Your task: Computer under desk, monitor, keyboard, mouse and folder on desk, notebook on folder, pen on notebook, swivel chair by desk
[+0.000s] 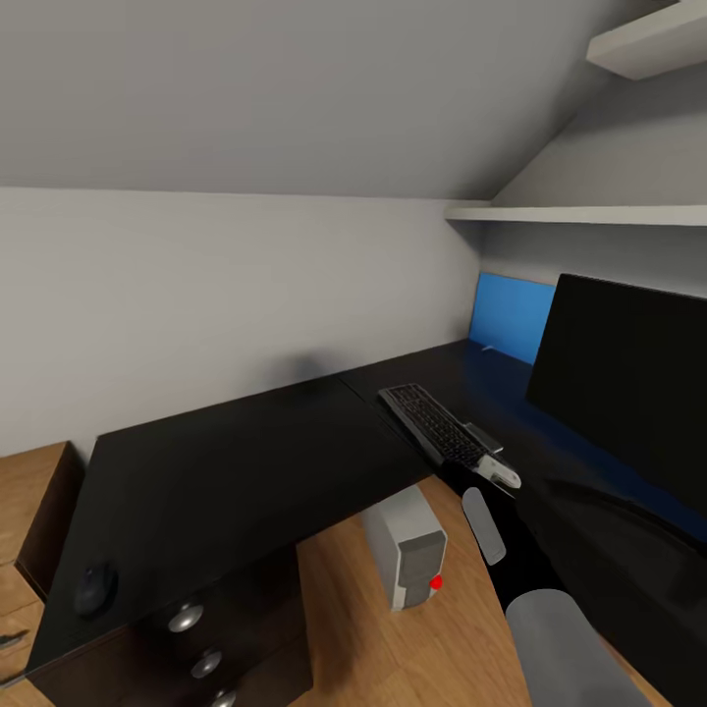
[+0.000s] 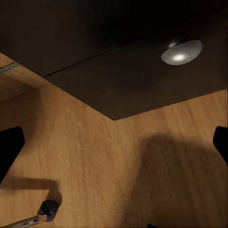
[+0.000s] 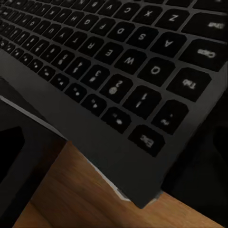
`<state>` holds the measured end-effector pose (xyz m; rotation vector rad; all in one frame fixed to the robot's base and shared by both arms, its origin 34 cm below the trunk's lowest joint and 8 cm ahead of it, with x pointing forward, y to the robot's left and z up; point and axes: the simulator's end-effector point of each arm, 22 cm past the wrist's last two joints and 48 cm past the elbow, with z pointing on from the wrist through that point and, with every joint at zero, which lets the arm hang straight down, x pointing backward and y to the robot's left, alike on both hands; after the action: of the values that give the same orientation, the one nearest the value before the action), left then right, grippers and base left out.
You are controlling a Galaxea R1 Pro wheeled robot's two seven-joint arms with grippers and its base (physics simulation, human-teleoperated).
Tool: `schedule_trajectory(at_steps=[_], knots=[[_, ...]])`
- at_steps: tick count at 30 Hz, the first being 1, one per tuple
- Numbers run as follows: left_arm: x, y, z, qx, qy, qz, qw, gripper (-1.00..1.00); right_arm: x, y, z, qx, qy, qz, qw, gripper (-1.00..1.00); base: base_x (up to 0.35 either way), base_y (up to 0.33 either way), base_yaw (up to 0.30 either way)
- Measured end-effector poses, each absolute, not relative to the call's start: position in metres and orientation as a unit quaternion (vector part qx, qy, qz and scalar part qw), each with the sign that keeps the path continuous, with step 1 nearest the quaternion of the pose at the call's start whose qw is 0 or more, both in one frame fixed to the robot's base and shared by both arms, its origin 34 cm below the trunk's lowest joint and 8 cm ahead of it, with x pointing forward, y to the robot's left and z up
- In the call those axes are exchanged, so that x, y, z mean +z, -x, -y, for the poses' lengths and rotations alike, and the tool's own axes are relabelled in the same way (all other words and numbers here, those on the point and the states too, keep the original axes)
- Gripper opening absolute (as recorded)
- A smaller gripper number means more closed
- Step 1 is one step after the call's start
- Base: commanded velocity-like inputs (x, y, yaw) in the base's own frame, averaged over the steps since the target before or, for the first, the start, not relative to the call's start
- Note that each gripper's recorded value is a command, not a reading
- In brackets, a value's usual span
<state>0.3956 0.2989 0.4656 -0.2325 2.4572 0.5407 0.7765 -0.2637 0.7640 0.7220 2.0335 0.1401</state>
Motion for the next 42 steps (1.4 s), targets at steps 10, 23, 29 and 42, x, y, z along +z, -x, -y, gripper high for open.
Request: schedule_trajectory(at_steps=[10,23,29,42], knots=[[0.486,-0.4,-0.298,0.202,0.093,-0.923,0.313,1.0,0.783,-0.778,0.264,0.057,-0.295,-0.83,0.47,1.0,0.0,0.0,0.001],[0.51,-0.402,-0.298,0.202,0.093,-0.924,0.313,1.0,0.805,-0.78,0.263,0.057,-0.294,-0.83,0.47,1.0,0.0,0.0,0.0],[0.52,-0.402,-0.298,0.202,0.093,-0.924,0.313,1.0,0.816,-0.781,0.263,0.057,-0.294,-0.83,0.471,1.0,0.0,0.0,0.0],[0.542,-0.403,-0.298,0.202,0.093,-0.924,0.312,1.0,0.838,-0.782,0.263,0.057,-0.294,-0.83,0.471,1.0,0.0,0.0,0.0]])
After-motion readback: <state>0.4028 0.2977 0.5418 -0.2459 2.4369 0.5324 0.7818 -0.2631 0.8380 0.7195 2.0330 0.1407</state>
